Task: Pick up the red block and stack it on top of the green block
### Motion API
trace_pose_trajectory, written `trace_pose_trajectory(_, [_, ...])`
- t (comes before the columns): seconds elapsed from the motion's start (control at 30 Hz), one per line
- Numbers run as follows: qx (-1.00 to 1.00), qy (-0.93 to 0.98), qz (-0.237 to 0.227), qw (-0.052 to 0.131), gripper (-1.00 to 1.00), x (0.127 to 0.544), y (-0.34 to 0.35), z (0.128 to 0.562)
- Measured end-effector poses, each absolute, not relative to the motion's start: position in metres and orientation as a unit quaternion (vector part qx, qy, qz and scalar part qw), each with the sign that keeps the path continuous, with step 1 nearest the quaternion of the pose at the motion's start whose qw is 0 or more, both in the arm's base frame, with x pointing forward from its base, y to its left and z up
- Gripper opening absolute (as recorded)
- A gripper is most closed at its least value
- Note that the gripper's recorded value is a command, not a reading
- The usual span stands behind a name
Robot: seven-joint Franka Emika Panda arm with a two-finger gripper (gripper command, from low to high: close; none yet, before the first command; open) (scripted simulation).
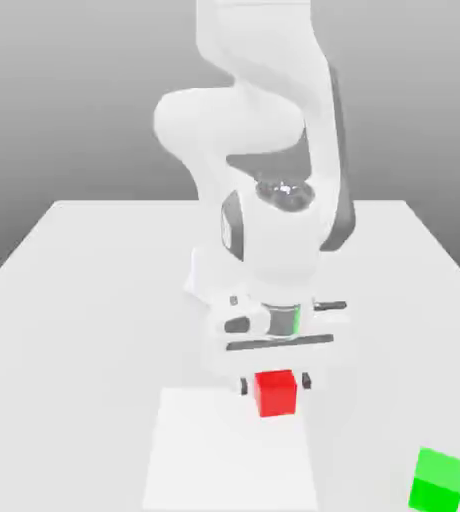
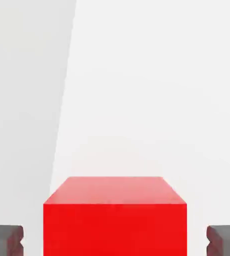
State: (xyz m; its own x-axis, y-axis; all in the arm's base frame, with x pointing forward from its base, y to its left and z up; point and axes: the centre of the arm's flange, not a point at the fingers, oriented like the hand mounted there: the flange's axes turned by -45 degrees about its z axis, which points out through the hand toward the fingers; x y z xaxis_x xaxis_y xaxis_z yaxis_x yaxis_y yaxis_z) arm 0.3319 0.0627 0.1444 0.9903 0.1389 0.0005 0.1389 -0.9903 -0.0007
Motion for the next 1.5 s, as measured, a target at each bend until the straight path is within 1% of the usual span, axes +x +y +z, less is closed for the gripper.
trace_pose_trajectory(0.17, [-0.998,-0.07,0.0,0.0,-1.0,0.332,0.063,0.145])
trace_pose_trajectory(0.43, [-0.997,-0.075,0.0,-0.001,-1.0,0.335,0.065,0.205])
trace_pose_trajectory(0.73, [-0.972,-0.233,0.0,-0.007,-1.0,0.412,0.144,0.229])
trace_pose_trajectory(1.0, [-0.93,-0.367,0.0,-0.001,-1.0,0.468,0.23,0.245])
trace_pose_trajectory(1.07, [-0.925,-0.379,0.0,0.001,-1.0,0.473,0.239,0.226])
trace_pose_trajectory(1.13, [-0.924,-0.382,0.0,0.0,-1.0,0.474,0.241,0.198])
trace_pose_trajectory(1.17, [-0.924,-0.382,0.0,0.0,1.0,0.474,0.241,0.188])
trace_pose_trajectory(1.33, [-0.924,-0.382,0.0,0.0,1.0,0.474,0.241,0.188])
trace_pose_trajectory(1.37, [-0.924,-0.383,0.0,0.0,1.0,0.474,0.241,0.182])
trace_pose_trajectory(1.43, [-0.924,-0.383,0.0,0.0,1.0,0.475,0.242,0.198])
trace_pose_trajectory(1.5, [-0.924,-0.383,0.0,0.0,1.0,0.475,0.242,0.225])
